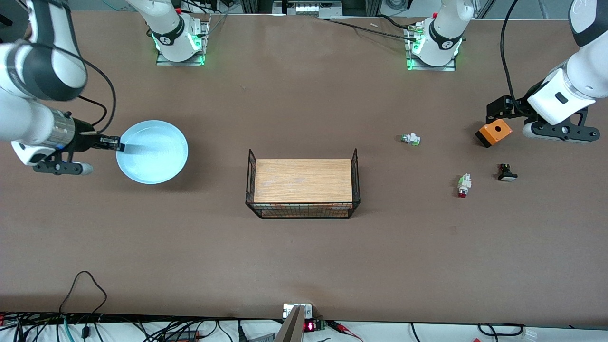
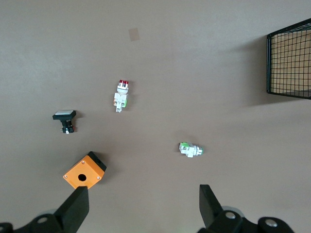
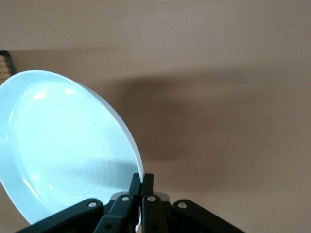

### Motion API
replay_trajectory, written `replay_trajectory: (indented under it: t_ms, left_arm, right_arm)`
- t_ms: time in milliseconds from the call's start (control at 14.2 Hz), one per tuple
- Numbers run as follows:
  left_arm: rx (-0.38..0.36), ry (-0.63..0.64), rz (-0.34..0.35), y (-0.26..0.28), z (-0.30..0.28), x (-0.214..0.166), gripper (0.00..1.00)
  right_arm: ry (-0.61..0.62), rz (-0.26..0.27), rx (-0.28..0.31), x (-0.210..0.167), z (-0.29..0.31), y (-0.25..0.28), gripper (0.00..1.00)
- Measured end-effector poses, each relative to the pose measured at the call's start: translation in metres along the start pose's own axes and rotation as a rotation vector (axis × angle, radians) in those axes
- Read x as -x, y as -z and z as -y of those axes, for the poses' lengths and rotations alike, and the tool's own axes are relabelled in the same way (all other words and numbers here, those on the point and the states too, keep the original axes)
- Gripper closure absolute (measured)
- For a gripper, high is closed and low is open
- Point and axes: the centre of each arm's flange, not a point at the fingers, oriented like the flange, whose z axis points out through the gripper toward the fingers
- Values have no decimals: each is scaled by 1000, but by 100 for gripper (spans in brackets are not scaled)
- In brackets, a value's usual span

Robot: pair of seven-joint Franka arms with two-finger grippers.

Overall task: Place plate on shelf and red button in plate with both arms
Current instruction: 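Carry the blue plate with the right gripper onto the wooden tray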

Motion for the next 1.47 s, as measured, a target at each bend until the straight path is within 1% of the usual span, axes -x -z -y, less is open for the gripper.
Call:
replay_trajectory:
  t_ms: [211, 281, 421, 561, 702, 842, 1053, 1193, 1333, 1474]
  left_arm:
    - [0, -2, 0, 0, -1, 0, 0]
    - [0, -2, 0, 0, -1, 0, 0]
    - [0, -3, 0, 0, -2, 0, 0]
    - [0, -3, 0, 0, -2, 0, 0]
    - [0, -4, 0, 0, -2, 0, 0]
    - [-1, -4, 0, 0, -2, 0, 0]
    - [-1, -4, 0, 0, -2, 0, 0]
    - [-1, -4, 0, 0, -2, 0, 0]
    - [-1, -4, 0, 0, -2, 0, 0]
    - [-1, -4, 0, 0, -2, 0, 0]
  right_arm:
    - [-132, 25, -72, 15, 59, 33, 97]
    - [-180, 34, -87, 23, 82, 41, 97]
    - [-271, 39, -98, 38, 128, 50, 97]
    - [-354, 42, -94, 55, 172, 51, 97]
    - [-445, 61, -95, 73, 214, 42, 97]
    - [-522, 57, -104, 90, 263, 27, 97]
    - [-573, 44, -109, 111, 319, -2, 97]
    - [-597, 34, -122, 109, 332, -16, 97]
    - [-620, 13, -148, 100, 342, -31, 97]
    - [-627, 5, -155, 95, 354, -51, 97]
